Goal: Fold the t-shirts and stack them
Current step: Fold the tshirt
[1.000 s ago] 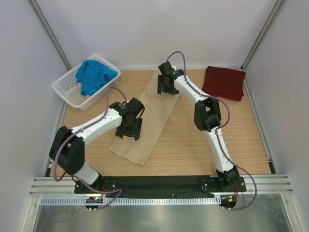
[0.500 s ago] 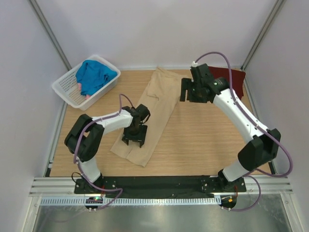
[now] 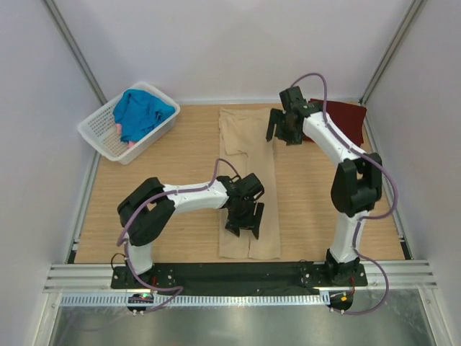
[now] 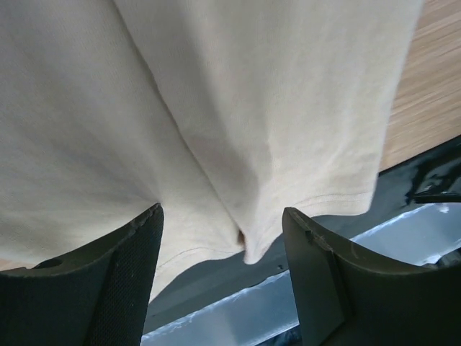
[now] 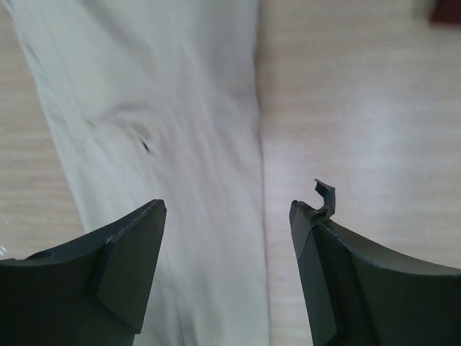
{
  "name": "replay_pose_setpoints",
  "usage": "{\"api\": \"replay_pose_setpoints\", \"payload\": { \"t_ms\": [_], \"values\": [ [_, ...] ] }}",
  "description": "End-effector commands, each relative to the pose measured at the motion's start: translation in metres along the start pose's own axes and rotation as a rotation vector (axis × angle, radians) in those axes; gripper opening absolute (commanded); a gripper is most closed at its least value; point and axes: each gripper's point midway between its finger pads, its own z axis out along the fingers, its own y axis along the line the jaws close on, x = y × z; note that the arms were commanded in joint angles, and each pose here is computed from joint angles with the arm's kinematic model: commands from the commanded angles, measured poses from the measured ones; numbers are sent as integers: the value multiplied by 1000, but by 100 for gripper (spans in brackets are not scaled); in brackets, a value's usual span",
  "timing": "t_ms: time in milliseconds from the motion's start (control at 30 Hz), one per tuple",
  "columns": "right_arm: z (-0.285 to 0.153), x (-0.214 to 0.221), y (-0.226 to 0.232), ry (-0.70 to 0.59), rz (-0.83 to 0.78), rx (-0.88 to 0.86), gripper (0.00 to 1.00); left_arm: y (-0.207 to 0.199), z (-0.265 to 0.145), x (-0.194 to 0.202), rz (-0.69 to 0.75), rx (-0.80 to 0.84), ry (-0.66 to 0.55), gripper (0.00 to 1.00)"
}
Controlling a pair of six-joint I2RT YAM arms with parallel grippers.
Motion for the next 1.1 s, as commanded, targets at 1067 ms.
{"api": "replay_pose_setpoints", "payload": {
  "t_ms": [1067],
  "values": [
    [157, -100, 133, -345, -210, -59, 75, 111, -124, -35, -364, 61, -303, 72]
  ]
}}
